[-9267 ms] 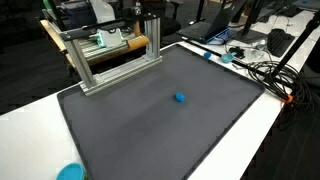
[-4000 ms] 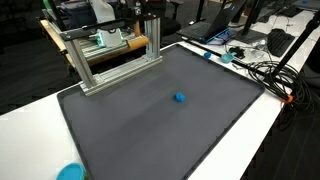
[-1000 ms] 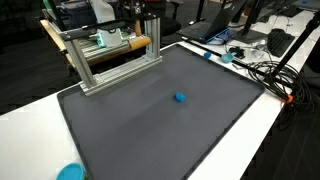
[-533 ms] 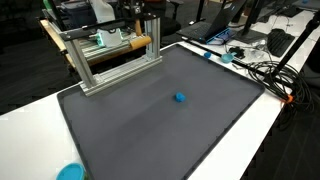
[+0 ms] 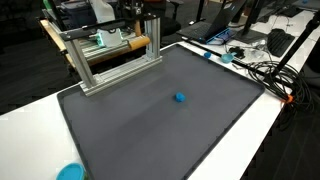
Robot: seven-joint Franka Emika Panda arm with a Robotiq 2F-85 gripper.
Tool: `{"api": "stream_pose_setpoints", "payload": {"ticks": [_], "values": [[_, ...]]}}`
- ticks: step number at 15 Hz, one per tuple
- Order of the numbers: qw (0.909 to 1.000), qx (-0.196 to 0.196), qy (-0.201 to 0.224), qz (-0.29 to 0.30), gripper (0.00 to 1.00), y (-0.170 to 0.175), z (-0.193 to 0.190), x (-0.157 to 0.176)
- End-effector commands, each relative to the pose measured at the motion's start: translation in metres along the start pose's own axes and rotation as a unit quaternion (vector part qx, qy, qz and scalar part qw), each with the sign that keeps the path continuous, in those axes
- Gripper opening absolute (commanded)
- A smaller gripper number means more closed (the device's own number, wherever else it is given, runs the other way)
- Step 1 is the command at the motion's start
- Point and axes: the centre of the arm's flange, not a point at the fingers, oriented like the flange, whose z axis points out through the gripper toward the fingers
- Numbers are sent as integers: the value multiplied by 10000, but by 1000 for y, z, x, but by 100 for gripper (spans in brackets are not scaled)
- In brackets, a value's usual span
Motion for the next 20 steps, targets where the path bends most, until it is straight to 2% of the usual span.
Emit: {"api": "stream_pose_setpoints", "payload": {"ticks": [1, 3, 5, 7, 10, 13, 17, 19, 20], "values": [[9998, 141, -55, -125, 22, -6, -3, 5], [9998, 160, 49, -64, 22, -5, -5, 5], [9992, 113, 364, 79, 22, -5, -13, 10], [9950, -30, 940, 340, 22, -6, -25, 26], [9832, -248, 1684, 656, 22, -5, -56, 68], [9750, -466, 1966, 922, 22, -2, -75, 122], [9747, -883, 1612, 1276, 22, 4, -66, 198], [9783, -844, 1268, 1407, 22, 11, -47, 234], [9833, -681, 983, 1374, 22, 12, -35, 250]]}}
